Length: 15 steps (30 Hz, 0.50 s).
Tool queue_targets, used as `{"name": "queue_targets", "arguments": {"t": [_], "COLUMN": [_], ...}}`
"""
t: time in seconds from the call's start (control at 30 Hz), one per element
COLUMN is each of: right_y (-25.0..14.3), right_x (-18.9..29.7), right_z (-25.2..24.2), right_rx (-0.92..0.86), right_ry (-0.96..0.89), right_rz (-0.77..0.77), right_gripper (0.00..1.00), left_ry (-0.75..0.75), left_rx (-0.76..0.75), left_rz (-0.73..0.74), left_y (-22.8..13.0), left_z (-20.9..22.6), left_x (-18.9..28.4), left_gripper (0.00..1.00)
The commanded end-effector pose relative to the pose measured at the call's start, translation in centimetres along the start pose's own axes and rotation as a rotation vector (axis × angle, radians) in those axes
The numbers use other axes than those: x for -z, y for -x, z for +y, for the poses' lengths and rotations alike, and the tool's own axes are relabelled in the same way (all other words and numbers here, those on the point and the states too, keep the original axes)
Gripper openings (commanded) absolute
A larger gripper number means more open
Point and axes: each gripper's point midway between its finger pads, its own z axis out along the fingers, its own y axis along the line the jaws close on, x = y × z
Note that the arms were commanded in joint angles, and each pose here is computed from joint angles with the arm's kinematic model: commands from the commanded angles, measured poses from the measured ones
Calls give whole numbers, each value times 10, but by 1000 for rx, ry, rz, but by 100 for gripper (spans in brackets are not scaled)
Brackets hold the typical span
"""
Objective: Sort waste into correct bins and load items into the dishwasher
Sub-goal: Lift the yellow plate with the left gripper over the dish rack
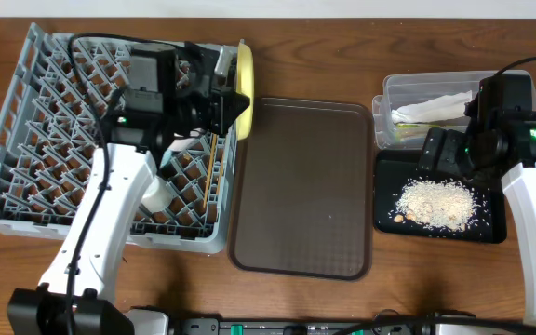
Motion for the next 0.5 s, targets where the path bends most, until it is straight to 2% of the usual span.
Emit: {"name": "queue_targets", "arguments": {"t": [0.0,0.23,0.47], "right_y": [4,4,6], "right_x": [7,7,7], "right_z": [2,2,2], "right_rx": [-3,-3,-3], "right_ry": [11,11,13], "right_rz": [-22,-22,-29], "right_gripper": [99,99,99], "left_ry": [-183,-306,-270], "left_rx": [1,-37,-1], "left_rz": [-18,-70,-95], "left_y": [4,17,22], "left_z": [-26,-39,-21], "left_x": [11,24,33], "left_gripper": [8,8,8]}}
